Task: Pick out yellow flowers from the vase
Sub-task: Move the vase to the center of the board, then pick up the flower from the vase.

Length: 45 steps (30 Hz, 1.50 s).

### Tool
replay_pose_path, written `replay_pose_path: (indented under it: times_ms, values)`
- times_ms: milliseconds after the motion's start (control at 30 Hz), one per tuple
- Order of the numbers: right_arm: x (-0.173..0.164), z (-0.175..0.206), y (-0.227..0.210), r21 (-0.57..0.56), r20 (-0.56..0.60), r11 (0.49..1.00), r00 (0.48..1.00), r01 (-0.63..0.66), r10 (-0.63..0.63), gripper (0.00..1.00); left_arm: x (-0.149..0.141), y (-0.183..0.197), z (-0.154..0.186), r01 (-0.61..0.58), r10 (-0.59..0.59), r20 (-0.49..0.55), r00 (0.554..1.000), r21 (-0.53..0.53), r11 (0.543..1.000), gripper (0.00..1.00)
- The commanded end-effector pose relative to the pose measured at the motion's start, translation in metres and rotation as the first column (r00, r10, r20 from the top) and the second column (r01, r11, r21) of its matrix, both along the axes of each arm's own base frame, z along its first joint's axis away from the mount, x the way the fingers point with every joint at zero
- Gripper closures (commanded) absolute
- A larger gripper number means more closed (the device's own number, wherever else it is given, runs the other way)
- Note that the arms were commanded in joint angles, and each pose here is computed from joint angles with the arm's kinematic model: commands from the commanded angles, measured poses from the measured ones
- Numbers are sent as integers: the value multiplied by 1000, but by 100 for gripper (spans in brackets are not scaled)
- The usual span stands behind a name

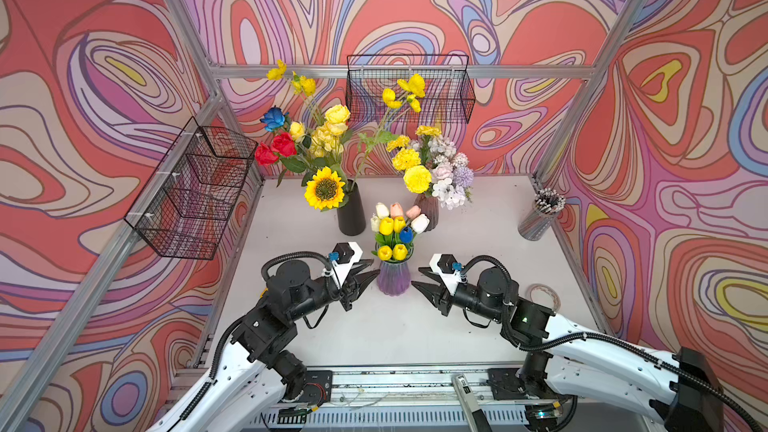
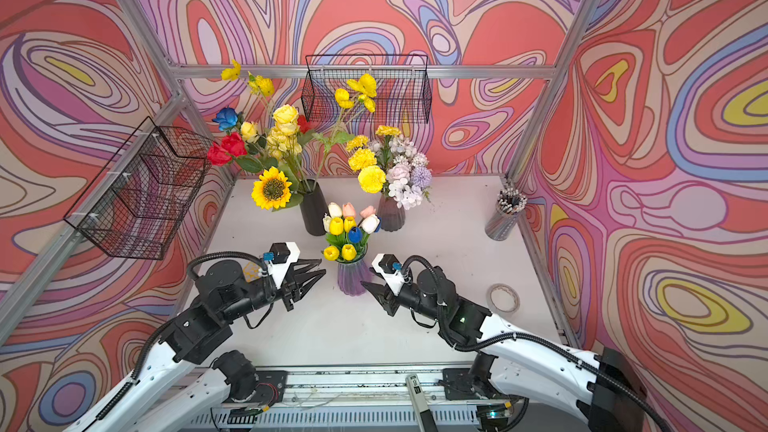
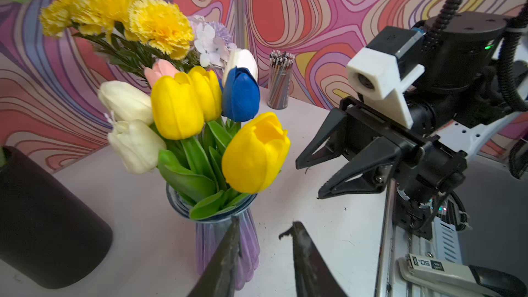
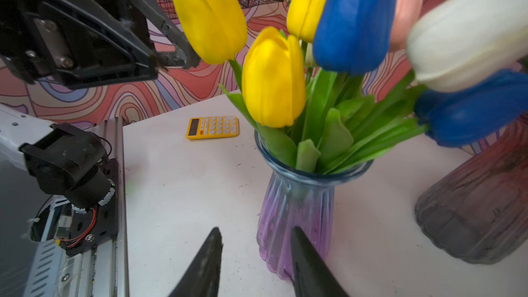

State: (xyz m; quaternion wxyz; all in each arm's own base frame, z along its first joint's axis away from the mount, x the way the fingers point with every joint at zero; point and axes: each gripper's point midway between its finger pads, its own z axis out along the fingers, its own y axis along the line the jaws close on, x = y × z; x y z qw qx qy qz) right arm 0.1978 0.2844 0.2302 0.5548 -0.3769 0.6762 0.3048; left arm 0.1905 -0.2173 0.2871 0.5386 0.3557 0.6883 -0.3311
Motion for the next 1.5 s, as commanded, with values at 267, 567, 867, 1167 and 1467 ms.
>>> replay_pose_path:
  times_ms: [267, 567, 867, 1167, 1467]
  values:
    - [15, -24, -21, -1, 11, 989, 989, 150, -150, 60, 21, -9, -5, -15, 13, 55, 998, 46, 999, 74]
    - [15, -37, -28, 26, -10, 983, 984, 179, -179, 61, 31, -9, 2, -49, 45, 104, 994, 39, 998, 78]
    - [16, -40, -27, 38, -17, 983, 983, 181, -181, 61, 38, -19, 0, -25, 21, 114, 993, 32, 999, 77]
    - [18, -40, -22, 49, -18, 983, 985, 175, -174, 62, 45, -24, 0, -27, 25, 129, 991, 11, 1000, 79]
    - [20, -38, -21, 56, -16, 982, 983, 181, -181, 63, 47, -28, -6, -11, 11, 114, 993, -4, 1000, 84]
